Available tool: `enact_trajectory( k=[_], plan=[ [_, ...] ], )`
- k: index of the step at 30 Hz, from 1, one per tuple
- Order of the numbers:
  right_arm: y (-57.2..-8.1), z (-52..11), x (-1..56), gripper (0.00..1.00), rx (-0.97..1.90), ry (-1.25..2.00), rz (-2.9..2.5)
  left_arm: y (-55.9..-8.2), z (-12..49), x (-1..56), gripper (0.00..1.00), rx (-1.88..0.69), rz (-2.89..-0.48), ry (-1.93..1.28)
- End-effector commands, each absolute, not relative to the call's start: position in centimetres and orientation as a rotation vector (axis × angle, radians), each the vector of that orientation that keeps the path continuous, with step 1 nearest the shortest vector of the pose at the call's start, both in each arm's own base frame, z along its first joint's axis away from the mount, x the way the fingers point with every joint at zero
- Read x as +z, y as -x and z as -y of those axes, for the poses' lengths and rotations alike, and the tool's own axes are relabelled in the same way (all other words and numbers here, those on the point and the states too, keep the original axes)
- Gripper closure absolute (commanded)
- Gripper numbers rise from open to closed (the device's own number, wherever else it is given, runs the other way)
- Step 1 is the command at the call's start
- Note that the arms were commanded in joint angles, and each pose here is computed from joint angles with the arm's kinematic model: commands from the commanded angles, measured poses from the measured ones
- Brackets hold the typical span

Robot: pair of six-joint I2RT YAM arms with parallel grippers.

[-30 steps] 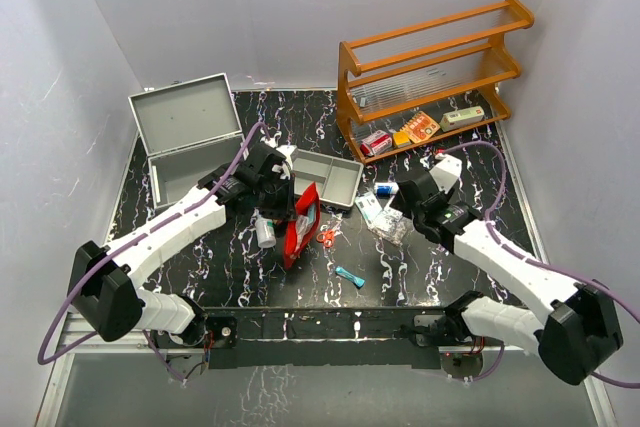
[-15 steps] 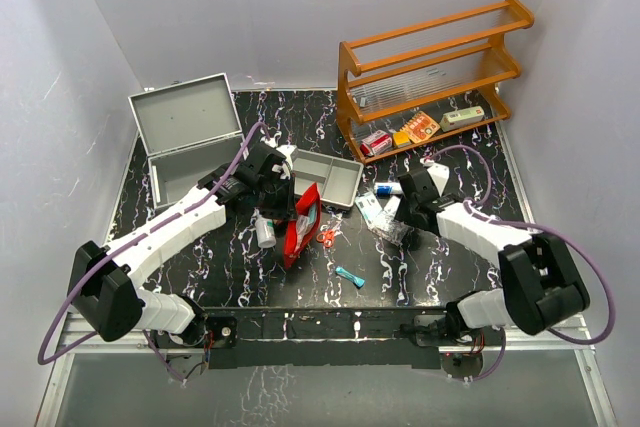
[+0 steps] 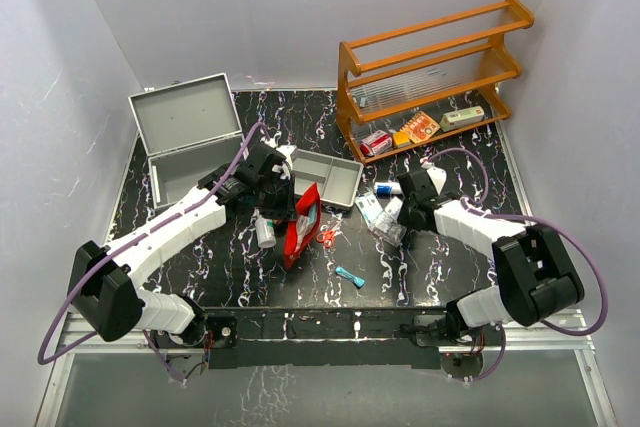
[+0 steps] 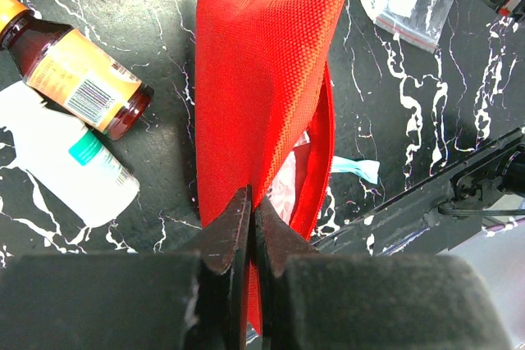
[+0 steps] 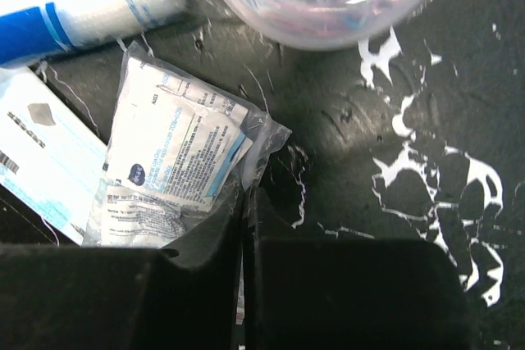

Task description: Organize the medicine kit

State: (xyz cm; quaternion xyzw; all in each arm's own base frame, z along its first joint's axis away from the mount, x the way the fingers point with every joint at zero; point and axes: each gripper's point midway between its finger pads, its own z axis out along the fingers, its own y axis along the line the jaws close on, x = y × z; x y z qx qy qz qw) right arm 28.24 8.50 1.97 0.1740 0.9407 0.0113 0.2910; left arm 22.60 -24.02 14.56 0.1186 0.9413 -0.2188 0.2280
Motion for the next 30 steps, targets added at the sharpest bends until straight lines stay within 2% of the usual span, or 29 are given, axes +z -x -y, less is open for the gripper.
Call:
enact_trajectory(
  k=[1,7,8,12,16,24,30],
  plan=[
    [-26.7,-8.9,3.0,1.0,0.087,-0.628,-2.53,-22.7,24.3,15.7,1.0,-0.646,-2.553,-0.325],
    [-24.8,-9.5,3.2,1.0,0.172,-0.76,-2.522,-22.9,24.5,15.7,1.0,-0.654,-2.55,-0.326],
    [-25.0,-9.5,3.7,0.96,0.172,-0.744,-2.509,-22.9,24.6,15.7,1.0,-0.656,-2.55,-0.327],
    [-26.7,-8.7,6.3,0.63,0.112,-0.647,-2.458,-22.9,24.6,15.8,1.0,-0.654,-2.549,-0.332],
    [-28.1,-8.4,8.4,0.52,0.079,-0.549,-2.418,-22.9,24.6,15.9,1.0,-0.651,-2.546,-0.333],
    [-28.4,-8.2,7.0,0.5,0.01,-0.517,-2.47,-23.0,24.6,15.8,1.0,-0.653,-2.544,-0.333],
    [-28.5,-8.6,5.5,0.61,0.021,-0.471,-2.507,-23.0,24.7,15.8,1.0,-0.654,-2.55,-0.34]
  ],
)
